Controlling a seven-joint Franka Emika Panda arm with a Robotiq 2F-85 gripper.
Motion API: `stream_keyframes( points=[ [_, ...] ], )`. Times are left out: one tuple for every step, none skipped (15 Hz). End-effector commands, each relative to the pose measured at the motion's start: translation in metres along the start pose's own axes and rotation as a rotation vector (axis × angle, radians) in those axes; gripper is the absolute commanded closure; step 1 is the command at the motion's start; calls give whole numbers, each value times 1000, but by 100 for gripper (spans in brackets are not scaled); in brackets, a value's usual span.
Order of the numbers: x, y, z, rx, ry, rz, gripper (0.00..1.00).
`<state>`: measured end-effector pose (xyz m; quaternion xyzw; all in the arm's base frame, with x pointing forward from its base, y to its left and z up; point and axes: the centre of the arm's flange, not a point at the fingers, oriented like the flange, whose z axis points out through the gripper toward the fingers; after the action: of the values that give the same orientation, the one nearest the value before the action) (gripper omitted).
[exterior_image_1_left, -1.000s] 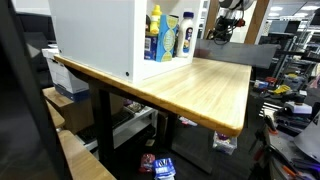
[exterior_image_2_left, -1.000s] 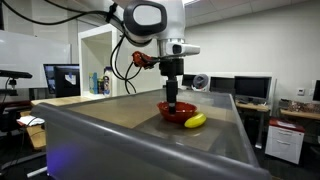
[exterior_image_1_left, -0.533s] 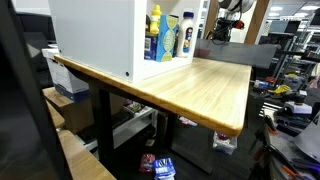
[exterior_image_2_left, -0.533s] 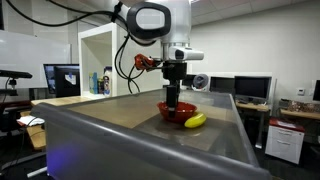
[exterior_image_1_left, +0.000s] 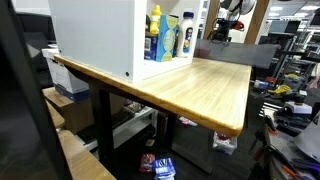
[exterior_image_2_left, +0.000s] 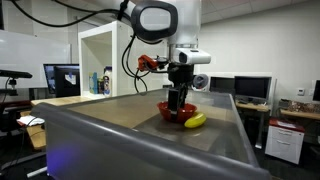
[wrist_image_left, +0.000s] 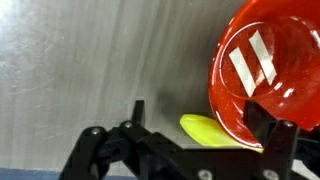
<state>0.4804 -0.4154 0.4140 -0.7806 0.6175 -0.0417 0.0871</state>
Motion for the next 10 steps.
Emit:
stream_keyframes(
  points=[
    [8,-4,0,28,-18,110,0],
    [9,-5,0,29,-16,131,0],
    [9,-6,0,30,-13,154,0],
    [10,-6,1,30,-6,175,0],
    [10,-7,1,27,-2,192,0],
    [11,-7,2,26,3,212,0],
    [11,-8,2,26,3,226,0],
    [12,-8,1,28,7,246,0],
    [12,-8,1,29,9,261,0],
    [13,-8,1,30,8,267,0]
  ],
)
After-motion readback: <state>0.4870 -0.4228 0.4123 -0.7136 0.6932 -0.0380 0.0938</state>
